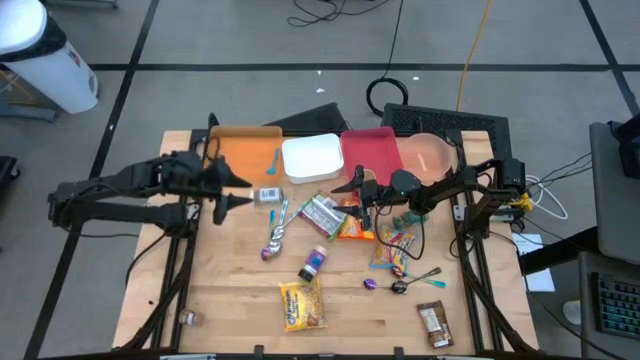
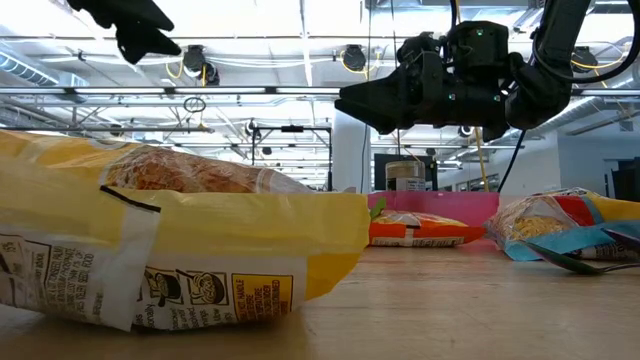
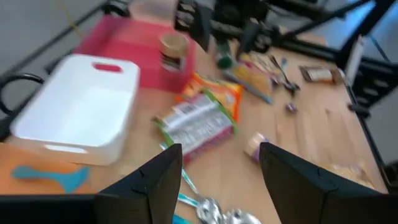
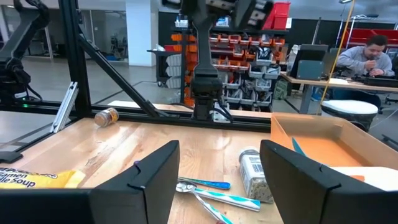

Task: Pick & Place Food Item
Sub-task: Put the white seasoning bottle into the pink bin

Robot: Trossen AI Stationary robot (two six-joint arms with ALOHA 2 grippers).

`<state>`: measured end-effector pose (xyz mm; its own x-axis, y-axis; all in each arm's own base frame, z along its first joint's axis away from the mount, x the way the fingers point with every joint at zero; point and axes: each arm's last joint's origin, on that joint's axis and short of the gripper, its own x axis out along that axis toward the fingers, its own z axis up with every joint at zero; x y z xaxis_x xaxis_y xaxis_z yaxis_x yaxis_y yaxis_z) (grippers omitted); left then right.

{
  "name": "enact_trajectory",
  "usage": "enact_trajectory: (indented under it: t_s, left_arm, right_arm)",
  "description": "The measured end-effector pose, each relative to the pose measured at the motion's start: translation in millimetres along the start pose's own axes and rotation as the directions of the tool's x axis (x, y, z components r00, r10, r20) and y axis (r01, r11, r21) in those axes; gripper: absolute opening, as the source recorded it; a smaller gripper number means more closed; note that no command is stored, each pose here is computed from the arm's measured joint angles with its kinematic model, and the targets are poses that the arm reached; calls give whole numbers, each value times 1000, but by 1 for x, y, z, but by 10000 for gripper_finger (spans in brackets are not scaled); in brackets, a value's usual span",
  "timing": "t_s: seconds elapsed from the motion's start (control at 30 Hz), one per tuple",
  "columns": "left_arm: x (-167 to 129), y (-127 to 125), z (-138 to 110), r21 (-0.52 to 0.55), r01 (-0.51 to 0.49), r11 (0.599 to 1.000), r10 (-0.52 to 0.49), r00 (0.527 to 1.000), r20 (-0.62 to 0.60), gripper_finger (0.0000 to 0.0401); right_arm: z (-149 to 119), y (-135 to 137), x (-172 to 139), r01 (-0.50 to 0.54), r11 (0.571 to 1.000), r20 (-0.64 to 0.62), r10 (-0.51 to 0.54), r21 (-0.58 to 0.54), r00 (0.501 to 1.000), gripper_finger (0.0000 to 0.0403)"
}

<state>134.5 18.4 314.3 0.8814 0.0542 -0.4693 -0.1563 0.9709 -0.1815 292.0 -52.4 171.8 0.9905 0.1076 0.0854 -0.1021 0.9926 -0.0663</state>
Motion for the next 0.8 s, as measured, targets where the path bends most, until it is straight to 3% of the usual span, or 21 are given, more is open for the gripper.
enact_trajectory:
  t_s: [0.3, 0.53, 0.8]
  left_arm:
    - [37, -8, -32, -38, 54, 998, -57, 994, -95, 223]
    - [61, -3, -61, -38, -94, 995, 85, 977, -194, 223]
    - [79, 7, -91, 22, -252, 967, 247, 924, -292, 223]
  right_arm:
    - [0, 0, 0, -1, 1000, 0, 1, 11, 1000, 218]
    - [0, 0, 0, -1, 1000, 0, 1, 16, 1000, 215]
    - [-1, 0, 0, -1, 1000, -8, 1, 18, 1000, 213]
